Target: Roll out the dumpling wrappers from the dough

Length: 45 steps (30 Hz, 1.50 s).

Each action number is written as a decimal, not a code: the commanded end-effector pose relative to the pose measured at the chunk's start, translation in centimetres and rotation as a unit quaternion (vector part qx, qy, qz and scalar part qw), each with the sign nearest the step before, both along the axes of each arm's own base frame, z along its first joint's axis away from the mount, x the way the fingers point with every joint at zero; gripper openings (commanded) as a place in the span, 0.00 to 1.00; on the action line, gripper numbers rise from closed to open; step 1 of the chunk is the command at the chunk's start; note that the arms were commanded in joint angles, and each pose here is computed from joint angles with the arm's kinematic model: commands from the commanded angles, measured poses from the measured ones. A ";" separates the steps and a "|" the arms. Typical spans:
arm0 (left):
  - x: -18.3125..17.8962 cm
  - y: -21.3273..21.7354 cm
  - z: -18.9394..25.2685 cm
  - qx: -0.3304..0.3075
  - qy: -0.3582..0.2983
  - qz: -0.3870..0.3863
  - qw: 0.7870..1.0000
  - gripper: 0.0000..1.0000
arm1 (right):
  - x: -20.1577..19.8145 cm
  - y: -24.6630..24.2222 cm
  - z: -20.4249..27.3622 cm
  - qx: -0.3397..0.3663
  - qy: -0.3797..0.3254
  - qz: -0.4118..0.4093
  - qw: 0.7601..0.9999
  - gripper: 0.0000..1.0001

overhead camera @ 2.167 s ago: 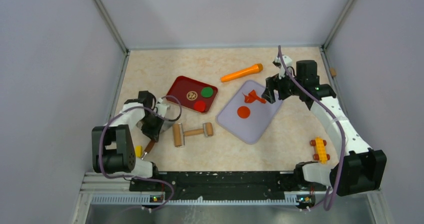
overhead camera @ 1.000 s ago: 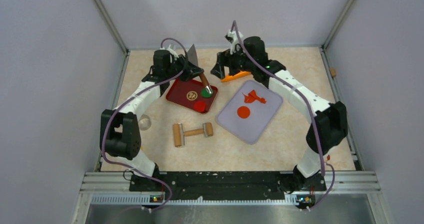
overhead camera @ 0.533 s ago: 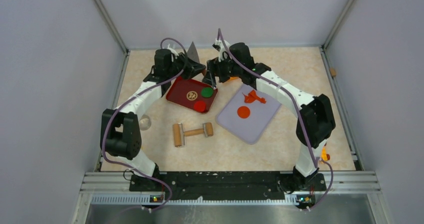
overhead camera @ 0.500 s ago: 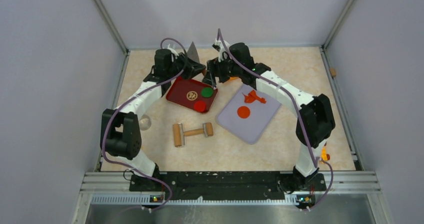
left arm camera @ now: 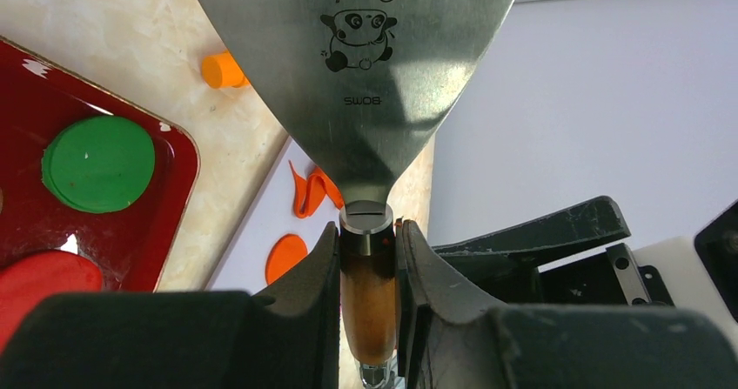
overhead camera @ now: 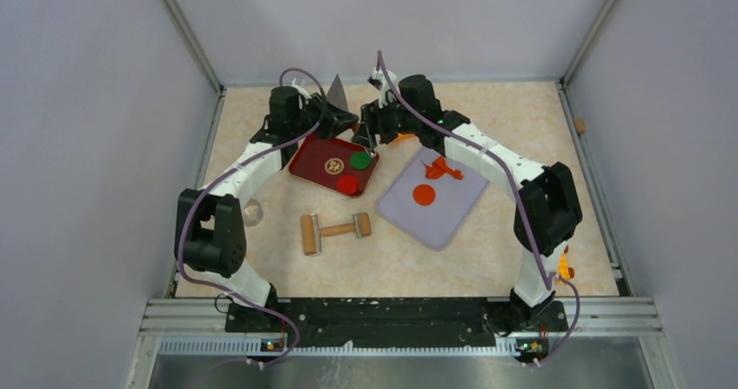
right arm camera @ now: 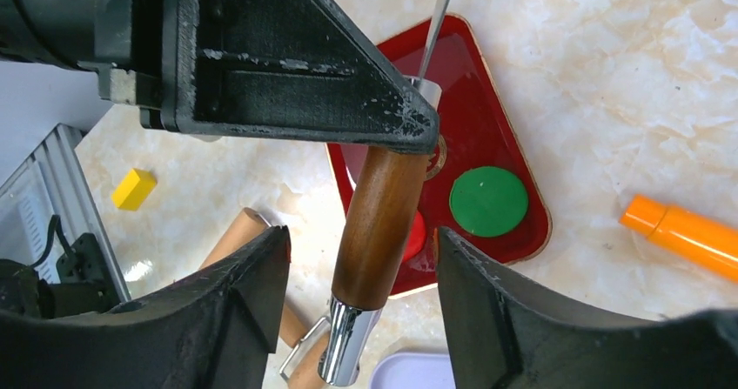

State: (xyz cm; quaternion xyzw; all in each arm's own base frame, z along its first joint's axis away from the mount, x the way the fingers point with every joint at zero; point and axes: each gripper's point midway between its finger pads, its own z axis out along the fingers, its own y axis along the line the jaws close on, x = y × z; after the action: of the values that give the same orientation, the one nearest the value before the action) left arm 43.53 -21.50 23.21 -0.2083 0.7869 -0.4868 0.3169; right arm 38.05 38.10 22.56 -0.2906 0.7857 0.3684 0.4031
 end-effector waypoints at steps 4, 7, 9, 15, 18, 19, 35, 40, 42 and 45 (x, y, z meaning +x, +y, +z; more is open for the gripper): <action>0.1 -0.3 3.2 -0.018 -0.056 -0.007 0.998 0.00 | 0.7 0.9 -1.1 0.002 -0.006 0.001 1.000 0.64; 0.1 -0.3 3.2 -0.018 -0.058 -0.008 0.998 0.00 | 0.9 1.2 -1.9 -0.002 0.001 0.001 1.000 0.63; 0.1 -0.3 3.3 -0.018 -0.060 -0.008 0.998 0.00 | 1.0 1.4 -2.1 -0.002 0.004 0.005 1.000 0.59; 0.3 -0.3 3.3 -0.015 -0.066 -0.008 0.998 0.00 | 0.2 1.5 -1.8 0.002 0.002 0.029 1.000 0.09; 0.2 -0.1 3.3 0.011 -0.087 -0.020 0.996 0.26 | -0.3 0.8 -0.2 0.005 -0.010 0.037 0.999 0.00; 0.0 0.1 3.4 0.021 -0.097 -0.028 0.995 0.42 | -0.5 0.3 0.5 0.006 -0.015 0.042 0.999 0.00; -13.2 2.5 5.9 0.386 -0.494 -0.329 0.706 0.71 | -6.7 -13.2 -1.0 -0.121 -0.051 0.104 0.986 0.00; -12.8 -1.4 7.6 0.440 -0.601 -0.347 0.570 0.70 | -8.7 -14.0 -0.4 -0.122 -0.056 0.115 0.984 0.00; -12.6 -3.0 7.5 0.447 -0.621 -0.363 0.531 0.69 | -9.2 -14.3 -0.1 -0.125 -0.066 0.119 0.983 0.00; -12.5 -5.0 7.2 0.439 -0.636 -0.384 0.505 0.67 | -9.7 -14.9 0.4 -0.133 -0.086 0.122 0.980 0.00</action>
State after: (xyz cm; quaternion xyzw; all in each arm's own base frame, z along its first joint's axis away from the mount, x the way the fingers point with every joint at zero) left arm 29.29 -24.83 29.18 0.5860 0.5619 -0.2156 0.5426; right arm 29.13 23.28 20.02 -0.4276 0.7915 0.2855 0.3306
